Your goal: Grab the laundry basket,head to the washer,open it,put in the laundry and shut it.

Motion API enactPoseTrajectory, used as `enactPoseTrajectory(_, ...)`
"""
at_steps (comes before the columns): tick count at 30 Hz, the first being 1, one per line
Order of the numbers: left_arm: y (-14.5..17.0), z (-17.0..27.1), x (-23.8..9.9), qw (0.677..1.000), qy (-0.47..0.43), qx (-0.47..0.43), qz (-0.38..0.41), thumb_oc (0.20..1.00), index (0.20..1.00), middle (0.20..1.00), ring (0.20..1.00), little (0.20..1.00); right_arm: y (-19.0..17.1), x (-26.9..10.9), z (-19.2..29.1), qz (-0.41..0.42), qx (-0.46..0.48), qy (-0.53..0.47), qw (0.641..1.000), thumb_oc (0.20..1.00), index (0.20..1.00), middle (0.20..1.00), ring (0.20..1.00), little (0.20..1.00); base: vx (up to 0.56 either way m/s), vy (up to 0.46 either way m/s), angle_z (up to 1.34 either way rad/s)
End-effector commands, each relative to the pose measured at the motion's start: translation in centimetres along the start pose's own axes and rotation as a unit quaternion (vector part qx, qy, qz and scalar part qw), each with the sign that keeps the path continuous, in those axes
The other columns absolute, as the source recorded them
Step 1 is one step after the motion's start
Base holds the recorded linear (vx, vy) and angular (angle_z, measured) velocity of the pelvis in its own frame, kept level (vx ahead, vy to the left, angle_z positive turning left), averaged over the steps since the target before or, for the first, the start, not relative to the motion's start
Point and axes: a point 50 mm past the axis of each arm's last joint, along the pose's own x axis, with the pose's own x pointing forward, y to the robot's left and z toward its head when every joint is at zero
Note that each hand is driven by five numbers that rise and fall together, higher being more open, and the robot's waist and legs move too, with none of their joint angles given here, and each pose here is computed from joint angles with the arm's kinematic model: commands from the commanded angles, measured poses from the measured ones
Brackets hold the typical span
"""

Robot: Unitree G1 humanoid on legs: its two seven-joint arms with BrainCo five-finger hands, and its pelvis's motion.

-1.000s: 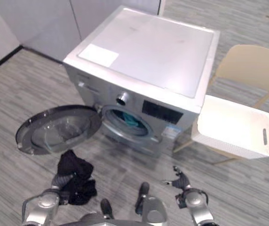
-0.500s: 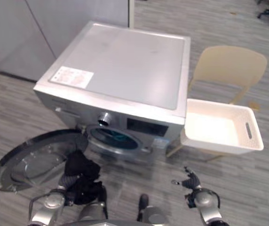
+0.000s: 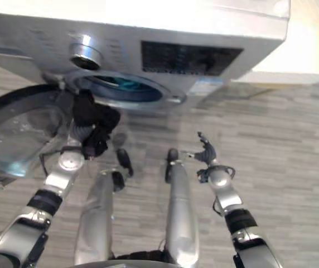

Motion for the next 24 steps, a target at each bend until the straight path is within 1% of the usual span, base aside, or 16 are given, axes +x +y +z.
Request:
enactPoseTrajectory(1, 2.1, 4.6, 2.4, 0.994, -0.089, -0.007, 0.062, 0.2, 0.2, 0.2, 0.2, 0.2, -0.9, -1.5, -0.2, -0.011, 0.011, -0.027, 1.0, 1.0, 1.0, 1.0, 1.0, 1.0, -0.02, 0.002, -0.19)
enactPoseTrajectory(2, 5.4, 8.2, 4.6, 0.985, -0.129, 0.029, 0.113, 0.2, 0.2, 0.2, 0.2, 0.2, -0.8, -1.4, 0.6, -0.002, 0.012, -0.048, 0.999, 1.0, 1.0, 1.0, 1.0, 1.0, 0.02, -0.009, -0.27)
enactPoseTrajectory(3, 5.4, 8.4, 4.7, 0.984, -0.131, 0.029, 0.113, 0.2, 0.2, 0.2, 0.2, 0.2, -0.8, -1.3, 0.7, -0.003, 0.013, -0.05, 0.999, 1.0, 1.0, 1.0, 1.0, 1.0, 0.01, 0.014, -0.4)
enactPoseTrajectory(5, 8.8, 11.4, 5.8, 0.971, -0.161, 0.074, 0.163, 0.2, 0.2, 0.2, 0.2, 0.2, -1.3, -1.4, 1.1, -0.001, 0.012, -0.064, 0.998, 1.0, 1.0, 1.0, 1.0, 1.0, 0.05, 0.015, -0.33)
enactPoseTrajectory(6, 10.5, 13.8, 6.2, 0.959, -0.184, 0.103, 0.19, 0.2, 0.2, 0.2, 0.2, 0.2, -1.5, -1.3, 1.6, 0.001, 0.014, -0.077, 0.997, 1.0, 1.0, 1.0, 1.0, 1.0, 0.06, -0.002, -0.21)
enactPoseTrajectory(8, 13.2, 17.0, 6.4, 0.937, -0.212, 0.146, 0.235, 0.2, 0.2, 0.2, 0.2, 0.2, -1.8, -1.3, 2.1, 0.003, 0.017, -0.092, 0.996, 1.0, 1.0, 1.0, 1.0, 1.0, 0.06, -0.003, -0.34)
enactPoseTrajectory(10, 15.6, 20.9, 6.2, 0.902, -0.246, 0.216, 0.283, 0.2, 0.2, 0.2, 0.2, 0.2, -2.2, -1.4, 2.4, 0.009, 0.017, -0.105, 0.994, 1.0, 1.0, 1.0, 1.0, 1.0, 0.07, -0.006, -0.21)
enactPoseTrajectory(12, 17.3, 24.5, 5.5, 0.866, -0.279, 0.244, 0.336, 0.2, 0.2, 0.2, 0.2, 0.2, -2.6, -1.7, 2.6, 0.011, 0.019, -0.117, 0.993, 1.0, 1.0, 1.0, 1.0, 1.0, 0.08, -0.023, -0.07)
enactPoseTrajectory(14, 17.8, 27.6, 4.5, 0.834, -0.326, 0.251, 0.369, 0.2, 0.2, 0.2, 0.2, 0.2, -2.7, -2.1, 2.3, 0.013, 0.028, -0.117, 0.993, 1.0, 1.0, 1.0, 1.0, 1.0, 0.06, -0.037, 0.03)
enactPoseTrajectory(17, 18.1, 29.9, 2.9, 0.794, -0.378, 0.251, 0.405, 0.2, 0.2, 0.2, 0.2, 0.2, -2.5, -2.7, 1.9, 0.023, 0.033, -0.115, 0.993, 1.0, 1.0, 1.0, 1.0, 1.0, 0.05, -0.027, 0.09)
enactPoseTrajectory(18, 17.7, 29.8, 2.8, 0.79, -0.384, 0.264, 0.398, 1.0, 1.0, 1.0, 1.0, 1.0, -2.6, -2.9, 1.7, 0.025, 0.029, -0.113, 0.993, 1.0, 1.0, 1.0, 1.0, 1.0, 0.05, -0.008, 0.03)
enactPoseTrajectory(19, 17.0, 29.3, 3.1, 0.796, -0.382, 0.278, 0.38, 1.0, 1.0, 1.0, 1.0, 1.0, -2.6, -2.8, 1.7, 0.028, 0.026, -0.112, 0.993, 1.0, 1.0, 1.0, 1.0, 1.0, 0.06, -0.022, -0.01)
enactPoseTrajectory(20, 15.7, 27.7, 4.2, 0.814, -0.362, 0.3, 0.341, 1.0, 1.0, 1.0, 1.0, 1.0, -2.4, -2.6, 1.7, 0.032, 0.024, -0.112, 0.993, 1.0, 1.0, 1.0, 1.0, 1.0, 0.05, -0.018, -0.01)
enactPoseTrajectory(21, 15.7, 27.7, 4.2, 0.814, -0.362, 0.3, 0.341, 1.0, 1.0, 1.0, 1.0, 1.0, -2.4, -2.6, 1.7, 0.032, 0.024, -0.111, 0.993, 1.0, 1.0, 1.0, 1.0, 1.0, 0.04, -0.022, -0.01)
enactPoseTrajectory(22, 15.1, 26.9, 4.7, 0.821, -0.352, 0.317, 0.32, 1.0, 1.0, 1.0, 1.0, 1.0, -2.4, -2.4, 1.8, 0.034, 0.019, -0.112, 0.993, 1.0, 1.0, 1.0, 1.0, 1.0, 0.0, 0.0, 0.0)
enactPoseTrajectory(24, 13.9, 24.5, 5.8, 0.843, -0.316, 0.341, 0.27, 1.0, 1.0, 1.0, 1.0, 1.0, -2.2, -2.3, 2.0, 0.039, 0.014, -0.114, 0.993, 1.0, 1.0, 1.0, 1.0, 1.0, 0.03, -0.004, 0.03)
